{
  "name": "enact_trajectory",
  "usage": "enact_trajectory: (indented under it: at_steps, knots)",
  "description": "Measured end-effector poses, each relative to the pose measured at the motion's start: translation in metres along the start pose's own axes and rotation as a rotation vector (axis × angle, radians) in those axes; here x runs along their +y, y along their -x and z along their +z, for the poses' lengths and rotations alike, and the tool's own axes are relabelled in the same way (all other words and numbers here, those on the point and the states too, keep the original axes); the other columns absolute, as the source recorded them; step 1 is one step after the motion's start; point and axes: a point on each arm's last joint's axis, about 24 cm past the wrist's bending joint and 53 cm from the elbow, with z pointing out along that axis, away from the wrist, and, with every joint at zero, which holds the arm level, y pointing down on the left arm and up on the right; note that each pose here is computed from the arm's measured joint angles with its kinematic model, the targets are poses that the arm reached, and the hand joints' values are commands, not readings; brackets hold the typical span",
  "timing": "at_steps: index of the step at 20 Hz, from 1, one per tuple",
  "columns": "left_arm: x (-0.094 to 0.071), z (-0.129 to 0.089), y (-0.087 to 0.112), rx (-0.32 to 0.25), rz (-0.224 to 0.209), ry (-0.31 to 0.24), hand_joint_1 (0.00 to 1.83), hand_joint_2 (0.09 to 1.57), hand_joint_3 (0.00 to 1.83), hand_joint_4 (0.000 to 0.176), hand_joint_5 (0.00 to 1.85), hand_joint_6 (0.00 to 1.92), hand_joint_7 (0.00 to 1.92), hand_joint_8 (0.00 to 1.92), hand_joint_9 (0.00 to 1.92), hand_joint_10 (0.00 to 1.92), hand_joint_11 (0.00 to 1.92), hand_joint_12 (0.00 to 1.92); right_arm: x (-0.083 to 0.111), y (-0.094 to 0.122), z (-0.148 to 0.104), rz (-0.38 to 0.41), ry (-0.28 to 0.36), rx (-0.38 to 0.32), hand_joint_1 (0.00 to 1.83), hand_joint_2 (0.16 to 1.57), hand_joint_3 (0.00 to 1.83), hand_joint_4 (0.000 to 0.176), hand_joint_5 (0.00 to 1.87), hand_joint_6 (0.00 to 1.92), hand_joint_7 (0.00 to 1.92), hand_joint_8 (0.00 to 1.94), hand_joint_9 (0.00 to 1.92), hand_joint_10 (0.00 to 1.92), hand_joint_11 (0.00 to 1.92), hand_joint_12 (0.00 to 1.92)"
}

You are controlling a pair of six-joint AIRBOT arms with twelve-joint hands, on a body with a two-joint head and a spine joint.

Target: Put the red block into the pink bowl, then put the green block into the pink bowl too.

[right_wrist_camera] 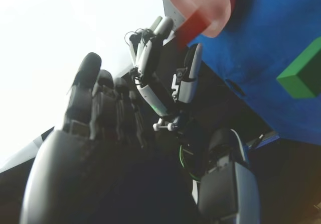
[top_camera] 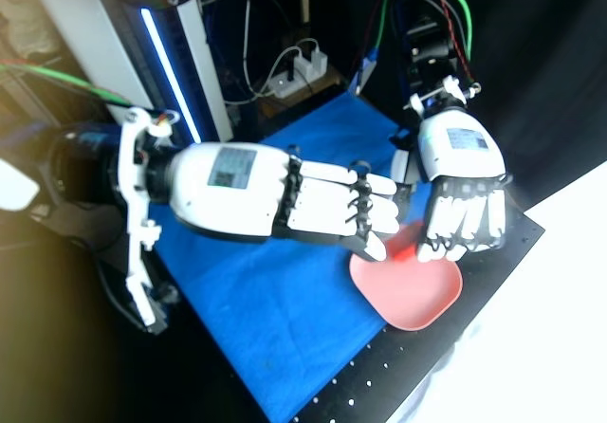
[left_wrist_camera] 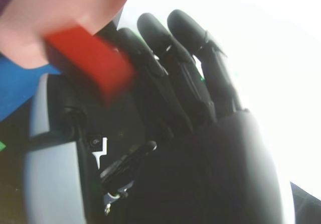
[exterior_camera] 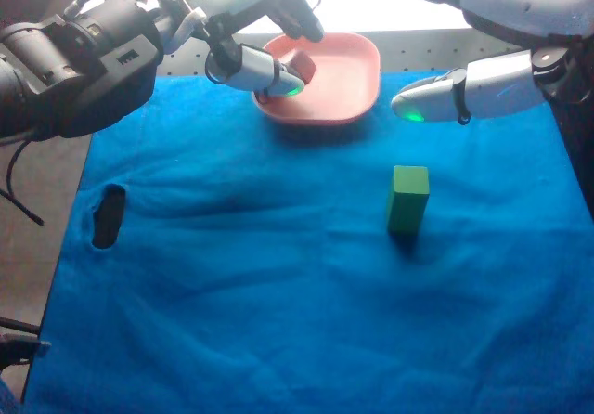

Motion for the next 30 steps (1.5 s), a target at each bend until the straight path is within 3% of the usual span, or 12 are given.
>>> enact_trajectory:
  at_steps: [1,2,9,11,13,17,18,21,22,23,28,30]
  knots:
    - [0.001,0.000,0.000,0.001,0.000,0.001,0.96,0.98,0.00,0.005,0.90,0.00,0.88,0.00,0.76,0.12,0.24,1.20,0.000,-0.001,0.000,0.001,0.001,0.001,0.15,1.01,0.00,0.000,0.00,0.00,0.10,0.00,0.09,0.00,0.00,0.58]
    - [0.001,0.000,-0.001,0.002,0.001,0.003,0.94,0.97,0.00,0.018,0.91,0.00,0.89,0.00,0.77,0.09,0.23,1.21,0.001,-0.001,0.001,0.002,0.002,0.001,0.12,1.02,0.00,0.000,0.00,0.00,0.09,0.00,0.11,0.00,0.00,0.79]
    - [0.023,-0.014,0.010,-0.001,0.000,0.047,0.91,0.98,0.00,0.000,0.90,0.00,0.92,0.01,0.86,0.11,0.29,1.33,0.001,-0.001,0.001,0.001,0.003,0.002,0.13,1.02,0.00,0.000,0.00,0.00,0.10,0.00,0.14,0.01,0.00,0.76]
    - [0.034,-0.021,0.018,-0.007,0.003,0.068,0.98,0.96,0.00,0.019,0.87,0.00,0.90,0.00,0.79,0.07,0.18,1.29,0.001,-0.001,0.001,0.004,0.003,0.003,0.23,1.00,0.00,0.000,0.04,0.01,0.16,0.01,0.17,0.01,0.00,0.71]
    - [0.038,-0.025,0.023,-0.014,0.001,0.076,1.03,0.93,0.00,0.000,0.90,0.01,0.95,0.01,0.90,0.09,0.35,1.19,0.001,-0.005,-0.002,0.004,0.004,0.011,0.17,0.96,0.00,0.000,0.04,0.01,0.18,0.02,0.17,0.01,0.00,0.70]
    - [0.036,-0.030,0.025,-0.013,-0.003,0.072,1.04,0.94,0.00,0.000,0.86,0.00,0.93,0.00,0.91,0.04,0.45,1.05,0.001,-0.006,-0.009,0.001,0.000,0.018,0.17,0.90,0.00,0.000,0.02,0.00,0.15,0.00,0.13,0.00,0.00,0.70]
    - [0.038,-0.032,0.026,-0.013,-0.003,0.076,1.03,0.91,0.00,0.000,0.78,0.00,0.86,0.00,0.87,0.01,0.39,1.17,0.002,-0.008,-0.011,0.001,0.000,0.026,0.22,0.89,0.00,0.048,0.01,0.00,0.14,0.00,0.11,0.00,0.00,0.56]
    - [0.046,-0.038,0.035,-0.025,-0.004,0.092,1.07,0.89,0.00,0.000,0.76,0.00,0.84,0.00,0.87,0.01,0.46,1.22,0.004,-0.017,-0.016,0.006,0.000,0.048,0.29,0.89,0.00,0.042,0.00,0.00,0.13,0.00,0.08,0.00,0.00,0.49]
    - [0.047,-0.041,0.037,-0.029,-0.005,0.096,1.01,0.89,0.00,0.000,0.75,0.00,0.83,0.00,0.86,0.01,0.41,1.10,0.005,-0.019,-0.018,0.014,0.002,0.054,0.25,0.91,0.00,0.025,0.00,0.00,0.13,0.00,0.12,0.01,0.00,0.66]
    - [0.049,-0.043,0.036,-0.027,0.002,0.102,0.96,0.89,0.00,0.000,0.74,0.00,0.82,0.00,0.86,0.00,0.44,0.96,0.005,-0.023,-0.021,0.023,0.001,0.062,0.31,0.98,0.02,0.000,0.00,0.00,0.11,0.01,0.12,0.01,0.00,0.55]
    - [0.051,-0.050,0.024,-0.005,-0.015,0.109,1.03,0.89,0.00,0.000,0.73,0.00,0.81,0.00,0.85,0.00,0.47,0.91,0.007,-0.043,-0.025,0.054,0.001,0.103,0.26,0.93,0.00,0.008,0.00,0.00,0.09,0.00,0.13,0.01,0.00,0.55]
    - [0.050,-0.051,0.023,-0.006,-0.014,0.108,0.93,0.89,0.00,0.000,0.73,0.00,0.82,0.01,0.87,0.01,0.47,0.91,0.010,-0.054,-0.024,0.060,0.005,0.126,0.23,0.89,0.00,0.000,0.09,0.02,0.13,0.01,0.17,0.01,0.00,0.79]
